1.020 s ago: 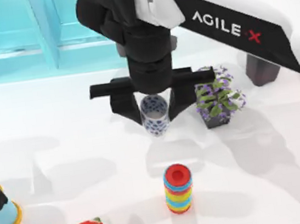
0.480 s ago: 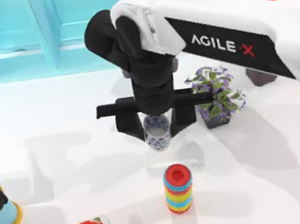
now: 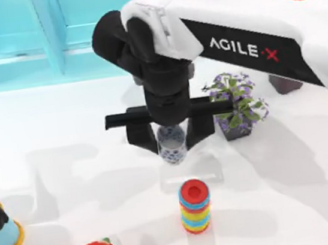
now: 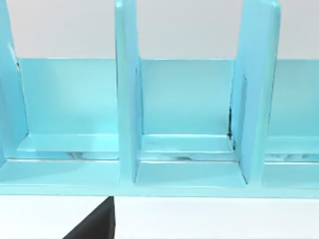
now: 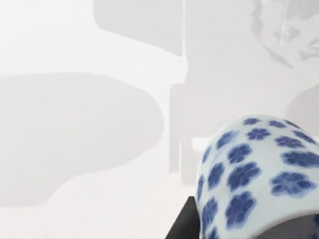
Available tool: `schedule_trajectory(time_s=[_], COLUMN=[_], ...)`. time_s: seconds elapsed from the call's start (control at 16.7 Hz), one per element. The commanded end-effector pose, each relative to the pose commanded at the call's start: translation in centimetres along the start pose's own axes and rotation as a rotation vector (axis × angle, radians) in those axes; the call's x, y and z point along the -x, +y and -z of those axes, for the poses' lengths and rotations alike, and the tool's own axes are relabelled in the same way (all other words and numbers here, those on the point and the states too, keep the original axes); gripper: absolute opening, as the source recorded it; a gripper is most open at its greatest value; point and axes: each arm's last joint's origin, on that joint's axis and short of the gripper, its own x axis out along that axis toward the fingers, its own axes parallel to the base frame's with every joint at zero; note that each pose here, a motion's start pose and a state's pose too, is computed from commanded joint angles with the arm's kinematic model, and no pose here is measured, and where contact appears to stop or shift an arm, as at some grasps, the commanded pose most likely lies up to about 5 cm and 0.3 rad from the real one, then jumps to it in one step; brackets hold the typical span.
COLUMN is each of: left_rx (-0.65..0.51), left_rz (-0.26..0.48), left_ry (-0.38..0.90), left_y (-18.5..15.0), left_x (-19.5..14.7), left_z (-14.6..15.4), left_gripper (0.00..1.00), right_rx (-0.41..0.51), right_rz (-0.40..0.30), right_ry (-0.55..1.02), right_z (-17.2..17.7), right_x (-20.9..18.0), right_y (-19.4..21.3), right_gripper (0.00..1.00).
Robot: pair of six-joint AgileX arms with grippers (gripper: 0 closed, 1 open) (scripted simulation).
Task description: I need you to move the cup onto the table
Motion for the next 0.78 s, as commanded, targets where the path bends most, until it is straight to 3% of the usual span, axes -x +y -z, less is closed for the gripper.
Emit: schedule_trajectory(time_s=[0.42, 0.78], left_rx=[0.0, 0.0], left_rz=[0.0, 0.0], left_ry=[0.0, 0.0], left_y=[0.0, 0.0], left_x=[0.0, 0.0], left_z=[0.0, 0.0], left_gripper=[1.0, 1.0], right_rx=[0.0, 0.0], right_rz=[0.0, 0.0], right_ry=[0.0, 0.0], right_z=[0.0, 0.0], right_x=[0.0, 0.0], right_y=[0.0, 0.0], right_gripper=[0.98, 1.0])
